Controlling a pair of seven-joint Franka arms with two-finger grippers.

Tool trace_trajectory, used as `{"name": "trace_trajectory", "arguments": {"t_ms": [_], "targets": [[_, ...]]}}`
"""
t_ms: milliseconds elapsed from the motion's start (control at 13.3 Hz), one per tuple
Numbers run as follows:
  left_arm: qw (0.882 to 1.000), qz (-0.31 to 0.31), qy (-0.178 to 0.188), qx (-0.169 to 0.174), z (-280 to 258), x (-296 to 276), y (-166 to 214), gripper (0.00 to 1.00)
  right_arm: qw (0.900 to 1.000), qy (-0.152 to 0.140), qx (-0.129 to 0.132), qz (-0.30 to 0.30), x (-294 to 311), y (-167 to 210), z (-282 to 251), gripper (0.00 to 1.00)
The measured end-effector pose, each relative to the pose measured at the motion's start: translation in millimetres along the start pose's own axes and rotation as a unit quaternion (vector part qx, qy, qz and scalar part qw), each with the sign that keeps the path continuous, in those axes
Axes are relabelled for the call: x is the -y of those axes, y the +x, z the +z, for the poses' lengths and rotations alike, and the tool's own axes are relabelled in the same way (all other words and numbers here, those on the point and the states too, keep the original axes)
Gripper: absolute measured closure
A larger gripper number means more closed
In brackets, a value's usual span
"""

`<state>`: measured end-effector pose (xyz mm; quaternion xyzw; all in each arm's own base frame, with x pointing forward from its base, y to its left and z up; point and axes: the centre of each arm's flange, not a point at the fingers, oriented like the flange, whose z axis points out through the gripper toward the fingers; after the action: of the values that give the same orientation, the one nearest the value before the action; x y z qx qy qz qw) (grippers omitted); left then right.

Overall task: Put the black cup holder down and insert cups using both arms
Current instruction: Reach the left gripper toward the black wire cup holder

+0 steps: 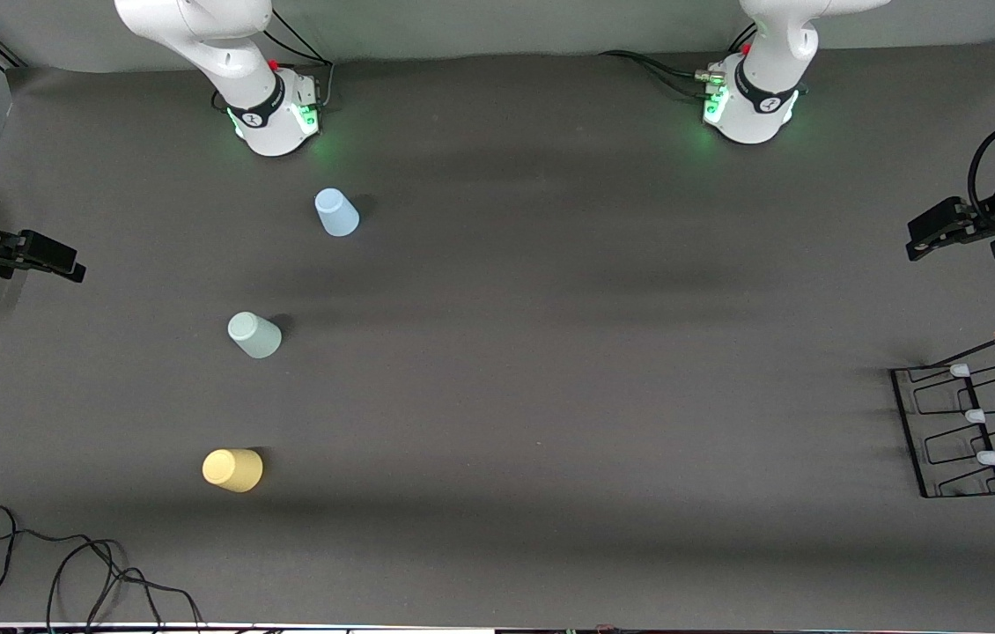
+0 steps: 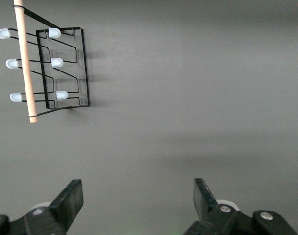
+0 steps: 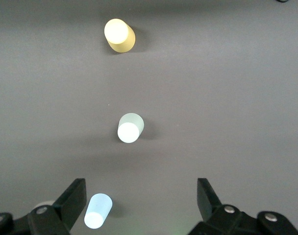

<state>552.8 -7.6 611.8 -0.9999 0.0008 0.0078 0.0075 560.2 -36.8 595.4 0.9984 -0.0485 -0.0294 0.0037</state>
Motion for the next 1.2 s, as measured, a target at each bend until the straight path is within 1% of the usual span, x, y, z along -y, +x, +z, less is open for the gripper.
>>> {"name": "trace_trajectory", "arguments": {"t_ms": [150, 300, 450, 599, 674, 824, 974, 1049, 1199], "targets": [[1.0, -0.001, -0.001, -0.003, 1.6, 1.0, 5.4, 0.0, 1.0, 0.0, 0.0, 0.0, 0.0, 0.0, 0.0, 0.0], [1.0, -0.005, -0.003, -0.012, -2.6, 6.4, 20.0, 0.0, 1.0, 0.0, 0.0, 0.0, 0.0, 0.0, 0.0, 0.0], [0.999, -0.032, -0.006, -0.012, 5.9, 43.1, 42.7, 0.0, 1.0, 0.0, 0.0, 0.0, 0.0, 0.0, 0.0, 0.0], [0.999, -0.046, -0.012, 0.012, 50.2, 88.2, 68.9, 0.0, 1.0, 0.0, 0.0, 0.0, 0.0, 0.2, 0.1, 0.0], [0.999, -0.045, -0.015, 0.016, 78.2, 106.3, 84.7, 0.0, 1.0, 0.0, 0.0, 0.0, 0.0, 0.2, 0.3, 0.0], [0.999, -0.046, -0.014, 0.002, 124.9, 143.1, 110.4, 0.0, 1.0, 0.0, 0.0, 0.0, 0.1, 0.3, 0.3, 0.0], [0.999, -0.039, -0.012, -0.009, 159.4, 184.4, 120.2, 0.0, 1.0, 0.0, 0.0, 0.0, 0.1, 0.3, 0.3, 0.0], [0.999, -0.033, -0.006, -0.006, 176.3, 197.2, 122.7, 0.0, 1.0, 0.0, 0.0, 0.0, 0.5, 0.4, 0.2, 0.0], [0.999, -0.028, 0.012, 0.017, 212.7, 209.4, 126.4, 0.02, 1.0, 0.0, -0.001, -0.002, 2.2, 0.4, -0.1, 0.0]]}}
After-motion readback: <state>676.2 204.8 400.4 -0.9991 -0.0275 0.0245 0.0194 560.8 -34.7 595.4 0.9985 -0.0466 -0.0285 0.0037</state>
